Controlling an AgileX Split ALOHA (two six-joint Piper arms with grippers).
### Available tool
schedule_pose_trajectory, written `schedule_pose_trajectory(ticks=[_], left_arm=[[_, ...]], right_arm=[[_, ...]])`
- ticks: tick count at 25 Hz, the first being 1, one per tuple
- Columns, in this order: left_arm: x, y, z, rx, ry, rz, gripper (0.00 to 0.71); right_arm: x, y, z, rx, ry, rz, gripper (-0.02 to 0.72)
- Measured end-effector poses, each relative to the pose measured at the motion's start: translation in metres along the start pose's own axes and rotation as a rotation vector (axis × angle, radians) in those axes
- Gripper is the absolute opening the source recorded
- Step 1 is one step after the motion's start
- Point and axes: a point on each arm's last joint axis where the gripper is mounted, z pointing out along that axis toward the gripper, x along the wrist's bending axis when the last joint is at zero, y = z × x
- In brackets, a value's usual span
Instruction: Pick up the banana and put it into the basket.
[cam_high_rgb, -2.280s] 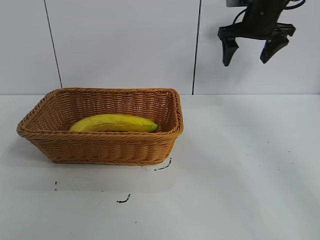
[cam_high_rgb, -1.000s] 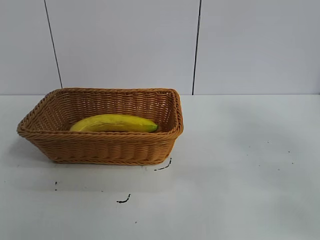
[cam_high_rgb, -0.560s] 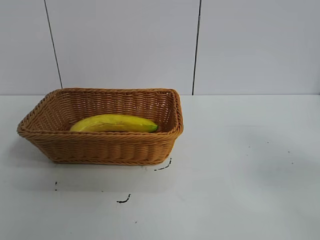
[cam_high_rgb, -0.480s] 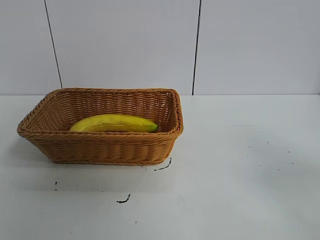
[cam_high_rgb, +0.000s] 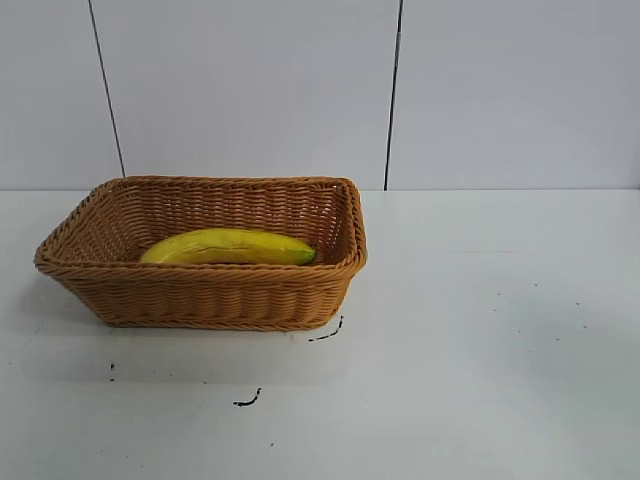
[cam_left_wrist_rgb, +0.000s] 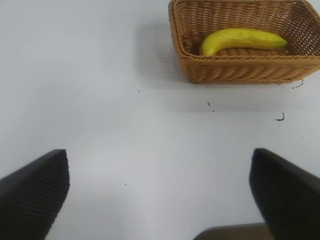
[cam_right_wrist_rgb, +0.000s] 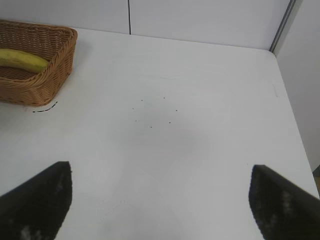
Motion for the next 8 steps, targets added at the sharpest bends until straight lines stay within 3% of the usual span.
schedule_pose_trajectory(ticks=[8], left_arm=[[0.0, 0.0, 0.0, 0.0, 0.0, 0.0, 0.695]], right_arm=[[-0.0002, 0.0, 0.0, 0.0, -0.002, -0.001, 0.689]])
